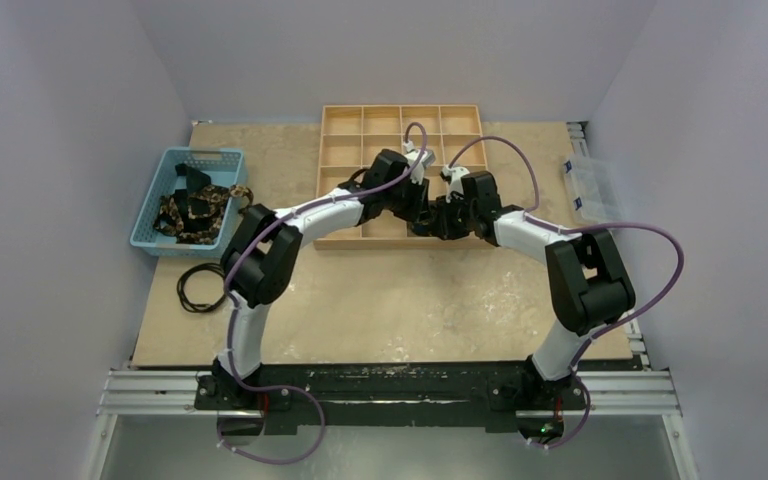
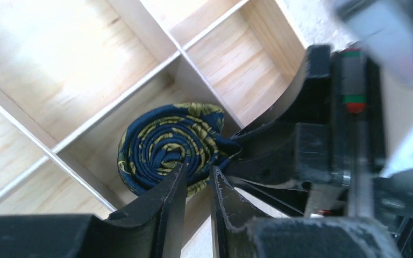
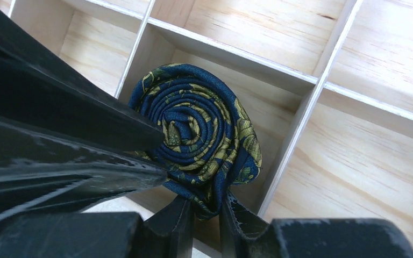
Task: Roll the ties
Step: Place the tie in the storage box, then reset both arms
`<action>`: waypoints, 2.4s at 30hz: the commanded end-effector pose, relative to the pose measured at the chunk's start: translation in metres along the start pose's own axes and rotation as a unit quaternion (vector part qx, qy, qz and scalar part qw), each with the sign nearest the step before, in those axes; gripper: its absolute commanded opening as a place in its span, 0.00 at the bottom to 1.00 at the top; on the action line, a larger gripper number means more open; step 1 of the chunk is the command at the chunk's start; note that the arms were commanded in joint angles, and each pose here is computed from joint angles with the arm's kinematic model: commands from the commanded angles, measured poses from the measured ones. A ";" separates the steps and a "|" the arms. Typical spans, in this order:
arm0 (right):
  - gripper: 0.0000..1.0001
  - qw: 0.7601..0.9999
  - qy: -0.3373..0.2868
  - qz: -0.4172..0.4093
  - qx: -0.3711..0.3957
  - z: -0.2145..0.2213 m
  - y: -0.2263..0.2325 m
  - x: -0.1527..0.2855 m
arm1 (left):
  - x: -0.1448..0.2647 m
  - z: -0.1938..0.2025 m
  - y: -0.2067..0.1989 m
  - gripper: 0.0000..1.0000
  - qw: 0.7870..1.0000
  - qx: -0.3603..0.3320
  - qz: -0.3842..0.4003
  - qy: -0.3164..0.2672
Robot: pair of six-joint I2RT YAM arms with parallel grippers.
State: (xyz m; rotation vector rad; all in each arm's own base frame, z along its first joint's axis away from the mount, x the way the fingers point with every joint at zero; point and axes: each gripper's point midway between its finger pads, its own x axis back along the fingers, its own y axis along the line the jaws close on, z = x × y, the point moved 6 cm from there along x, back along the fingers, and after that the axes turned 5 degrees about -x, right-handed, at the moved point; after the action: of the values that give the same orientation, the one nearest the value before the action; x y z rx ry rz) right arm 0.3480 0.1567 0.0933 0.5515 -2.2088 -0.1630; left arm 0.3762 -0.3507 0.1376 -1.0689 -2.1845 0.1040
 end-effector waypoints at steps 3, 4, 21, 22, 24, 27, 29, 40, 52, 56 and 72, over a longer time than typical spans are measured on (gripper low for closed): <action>0.21 0.999 0.022 0.042 0.002 0.005 -0.010 0.002 | -0.009 0.027 0.006 0.21 0.998 0.000 -0.025 0.050; 0.23 0.999 0.022 0.041 0.002 0.003 -0.009 0.002 | -0.010 0.031 0.007 0.20 0.998 0.002 -0.030 0.056; 0.48 1.000 -0.024 0.014 -0.008 -0.039 0.015 0.045 | -0.015 0.048 0.017 0.19 0.995 0.014 -0.050 0.088; 0.49 0.999 -0.032 0.012 -0.010 -0.043 0.018 0.049 | -0.013 0.046 0.016 0.20 0.995 0.012 -0.049 0.084; 0.54 0.998 -0.053 0.007 -0.017 -0.053 0.022 0.059 | -0.007 0.037 0.014 0.24 0.996 0.006 -0.049 0.071; 0.54 0.994 -0.097 0.013 -0.041 -0.072 0.023 0.072 | 0.007 0.018 0.006 0.30 0.998 -0.007 -0.038 0.044; 0.43 0.991 -0.118 0.018 -0.063 -0.085 0.018 0.075 | 0.017 0.006 0.002 0.30 0.999 -0.015 -0.040 0.024; 0.31 0.992 -0.098 0.008 -0.073 -0.114 0.009 0.033 | 0.068 -0.030 0.012 0.40 0.997 -0.001 -0.065 -0.043; 0.21 0.997 -0.044 -0.002 -0.065 -0.107 -0.001 -0.016 | 0.094 -0.026 0.021 0.40 0.995 0.005 -0.083 -0.050; 0.09 0.998 -0.027 0.010 -0.062 -0.093 -0.007 -0.021 | 0.099 -0.027 0.026 0.41 0.995 0.006 -0.088 -0.052; 0.13 0.998 -0.012 0.015 -0.056 -0.078 -0.008 -0.009 | 0.110 -0.033 0.031 0.66 0.995 0.012 -0.078 -0.057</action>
State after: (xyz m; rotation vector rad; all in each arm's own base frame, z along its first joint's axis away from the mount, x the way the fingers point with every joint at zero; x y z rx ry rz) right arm 0.4160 0.1586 0.1038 0.4172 -2.1527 -0.2777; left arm 0.3711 -0.2657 0.1772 -0.8365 -2.2881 0.0925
